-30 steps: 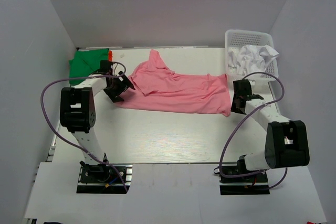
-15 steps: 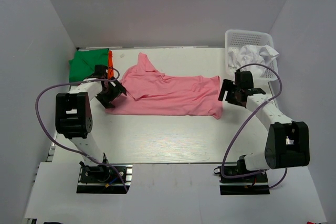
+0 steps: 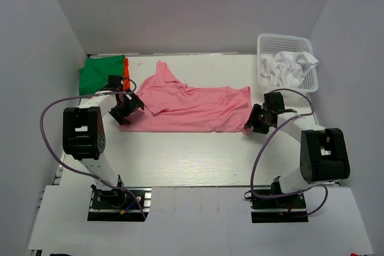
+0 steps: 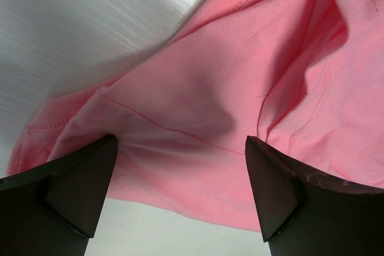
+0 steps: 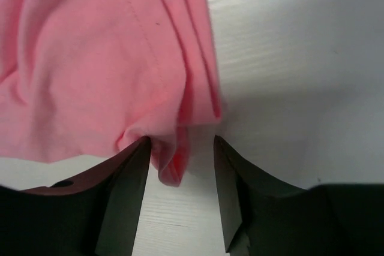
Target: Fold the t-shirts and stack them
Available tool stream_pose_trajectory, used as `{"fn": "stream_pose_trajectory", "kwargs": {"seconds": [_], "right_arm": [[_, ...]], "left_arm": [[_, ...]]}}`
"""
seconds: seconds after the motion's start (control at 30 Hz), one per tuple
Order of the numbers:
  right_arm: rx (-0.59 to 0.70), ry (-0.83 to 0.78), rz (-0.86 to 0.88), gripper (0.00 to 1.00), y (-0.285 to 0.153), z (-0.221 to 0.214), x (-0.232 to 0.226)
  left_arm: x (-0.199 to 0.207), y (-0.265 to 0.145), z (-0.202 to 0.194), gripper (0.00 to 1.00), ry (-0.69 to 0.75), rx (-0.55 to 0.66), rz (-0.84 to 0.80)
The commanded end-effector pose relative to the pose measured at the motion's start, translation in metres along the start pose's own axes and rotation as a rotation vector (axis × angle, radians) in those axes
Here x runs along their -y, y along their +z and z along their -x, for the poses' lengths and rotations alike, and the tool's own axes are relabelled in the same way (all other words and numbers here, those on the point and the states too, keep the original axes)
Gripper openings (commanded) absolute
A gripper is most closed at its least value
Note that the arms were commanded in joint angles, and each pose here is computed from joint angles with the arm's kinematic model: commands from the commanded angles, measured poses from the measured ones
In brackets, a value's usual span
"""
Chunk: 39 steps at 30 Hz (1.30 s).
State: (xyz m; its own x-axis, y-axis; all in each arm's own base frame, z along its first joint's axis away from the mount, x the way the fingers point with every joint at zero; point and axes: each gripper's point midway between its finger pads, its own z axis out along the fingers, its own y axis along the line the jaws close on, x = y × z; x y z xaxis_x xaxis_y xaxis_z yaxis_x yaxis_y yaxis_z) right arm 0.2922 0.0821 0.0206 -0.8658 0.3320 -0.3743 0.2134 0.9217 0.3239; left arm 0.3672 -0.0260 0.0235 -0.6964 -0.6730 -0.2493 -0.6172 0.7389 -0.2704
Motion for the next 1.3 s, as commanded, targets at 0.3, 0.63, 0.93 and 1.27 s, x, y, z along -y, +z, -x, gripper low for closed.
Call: {"fn": "stream_pose_trajectory", "kwargs": {"seconds": [0.3, 0.63, 0.93, 1.27], "right_arm": [[0.099, -0.066, 0.044, 0.0, 0.003, 0.047, -0.02], [0.246, -0.153, -0.129, 0.0, -0.066, 0.087, -0.005], [-0.004, -0.051, -0.426, 0.17, -0.028, 0.025, 0.066], [0.22, -0.202, -0.091, 0.9, -0.07, 0.073, -0.01]], "left_arm": [[-0.047, 0.01, -0.039, 0.99, 0.002, -0.103, 0.143], [-0.047, 0.0, -0.044, 0.99, -0.017, -0.099, 0.13], [-0.052, -0.005, -0.053, 0.99, -0.037, -0.126, 0.143], [-0.035, -0.031, -0.038, 0.99, -0.034, -0.04, 0.076]]}}
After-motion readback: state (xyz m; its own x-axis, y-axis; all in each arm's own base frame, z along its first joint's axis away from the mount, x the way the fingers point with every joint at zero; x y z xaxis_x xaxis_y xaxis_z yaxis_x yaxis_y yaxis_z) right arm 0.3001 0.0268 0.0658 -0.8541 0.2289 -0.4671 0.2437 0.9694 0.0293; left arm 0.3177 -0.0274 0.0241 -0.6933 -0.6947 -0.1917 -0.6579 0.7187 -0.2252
